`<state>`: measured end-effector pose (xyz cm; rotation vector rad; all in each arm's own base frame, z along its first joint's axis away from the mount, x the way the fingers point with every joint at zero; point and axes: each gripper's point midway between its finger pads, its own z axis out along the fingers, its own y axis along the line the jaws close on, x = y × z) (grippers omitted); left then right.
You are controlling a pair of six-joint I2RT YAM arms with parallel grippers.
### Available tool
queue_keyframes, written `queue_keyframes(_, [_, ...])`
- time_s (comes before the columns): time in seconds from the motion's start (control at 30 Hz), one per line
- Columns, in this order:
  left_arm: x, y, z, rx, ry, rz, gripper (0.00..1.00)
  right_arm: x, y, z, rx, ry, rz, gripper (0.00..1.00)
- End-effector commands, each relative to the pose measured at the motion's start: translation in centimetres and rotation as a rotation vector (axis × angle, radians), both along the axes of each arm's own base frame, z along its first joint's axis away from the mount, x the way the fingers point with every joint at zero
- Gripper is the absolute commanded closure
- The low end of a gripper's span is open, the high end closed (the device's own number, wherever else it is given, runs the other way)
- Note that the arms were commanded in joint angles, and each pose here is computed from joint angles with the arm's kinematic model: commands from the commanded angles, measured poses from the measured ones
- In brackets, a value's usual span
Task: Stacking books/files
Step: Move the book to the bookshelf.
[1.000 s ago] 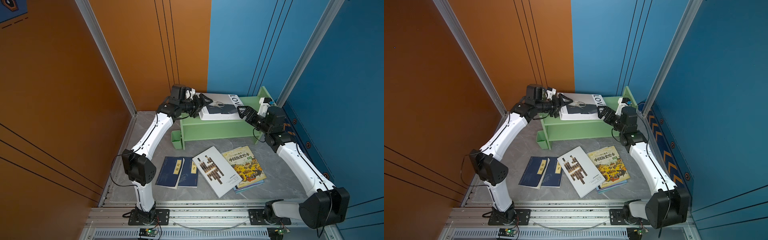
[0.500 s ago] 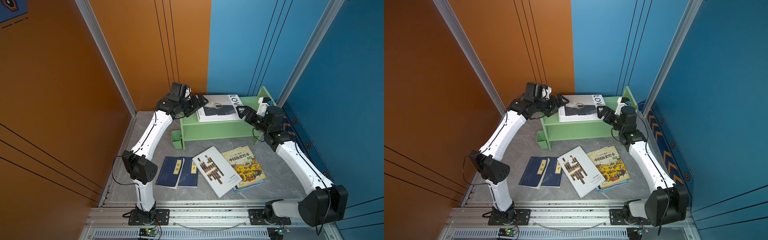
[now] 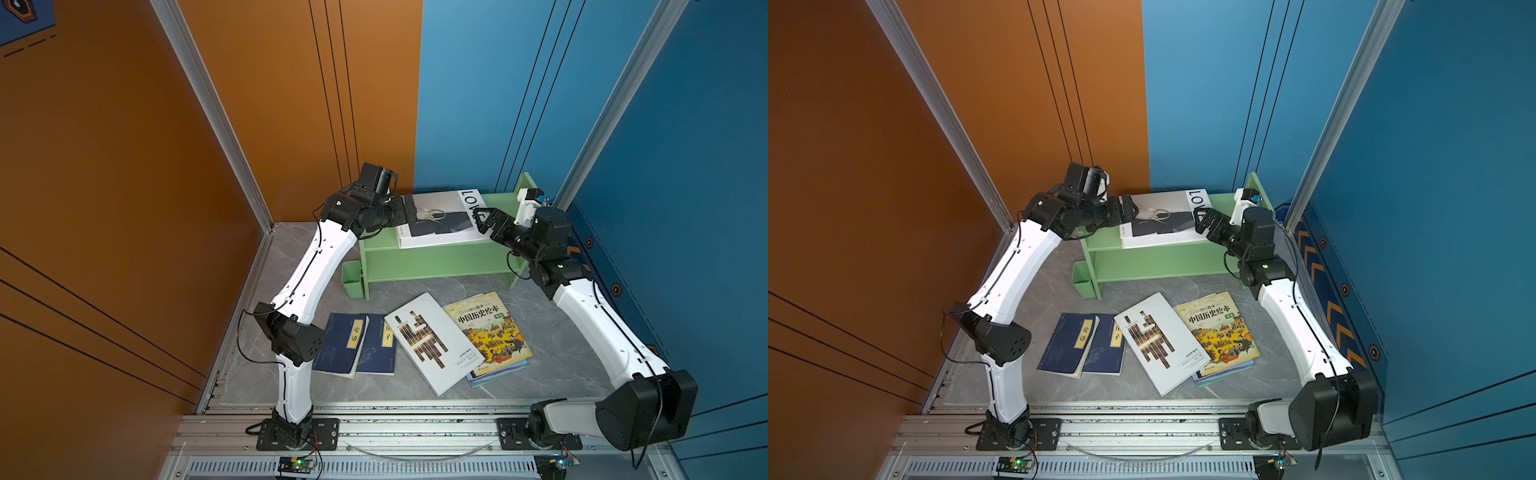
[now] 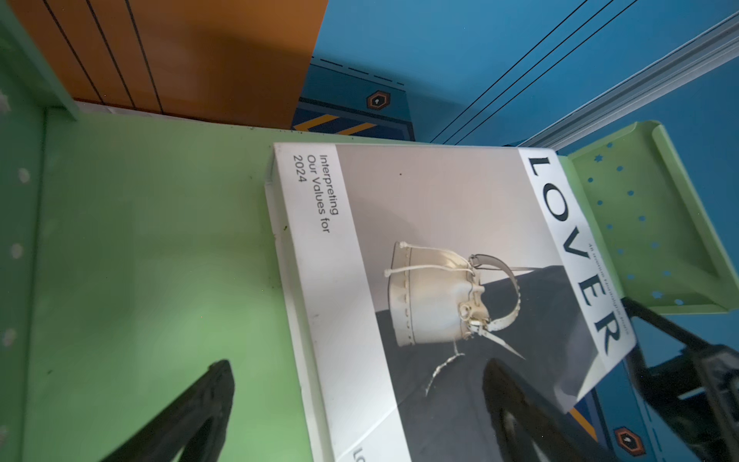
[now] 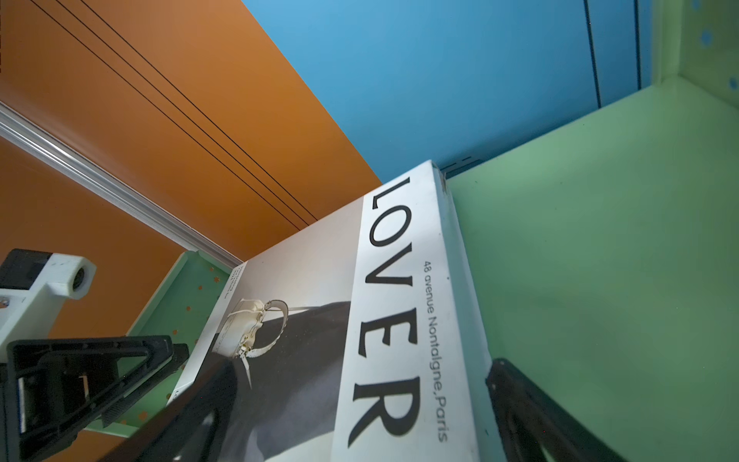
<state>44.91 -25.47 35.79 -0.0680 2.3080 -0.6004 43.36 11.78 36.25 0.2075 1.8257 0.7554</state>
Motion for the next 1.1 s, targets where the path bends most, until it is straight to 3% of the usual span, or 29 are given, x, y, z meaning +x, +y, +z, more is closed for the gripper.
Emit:
queue_keyframes(0.0, [-0.1, -0.2, 0.3, 0.048, -0.022, -0.009, 0.02, 0.6, -0.7, 0.6, -0.076, -0.006, -0.026, 0.0])
queue_keyframes(0.5, [-0.7, -1.9, 1.3, 0.017, -0.043, -0.045, 0.02, 1.6, 4.9, -1.7, -0.068, 0.072, 0.183, 0.0])
queue_keyframes(0.93, [-4.7, 3.1, 7.5, 0.167, -0.24, 0.045, 0.02, 1.4, 9.1, -1.5, -0.096, 0.076, 0.261, 0.01])
queue_keyframes(1.07, [-4.8, 4.1, 7.6, 0.181, -0.242, 0.042, 0.02, 0.8, 9.8, -1.4, -0.106, 0.071, 0.244, 0.02])
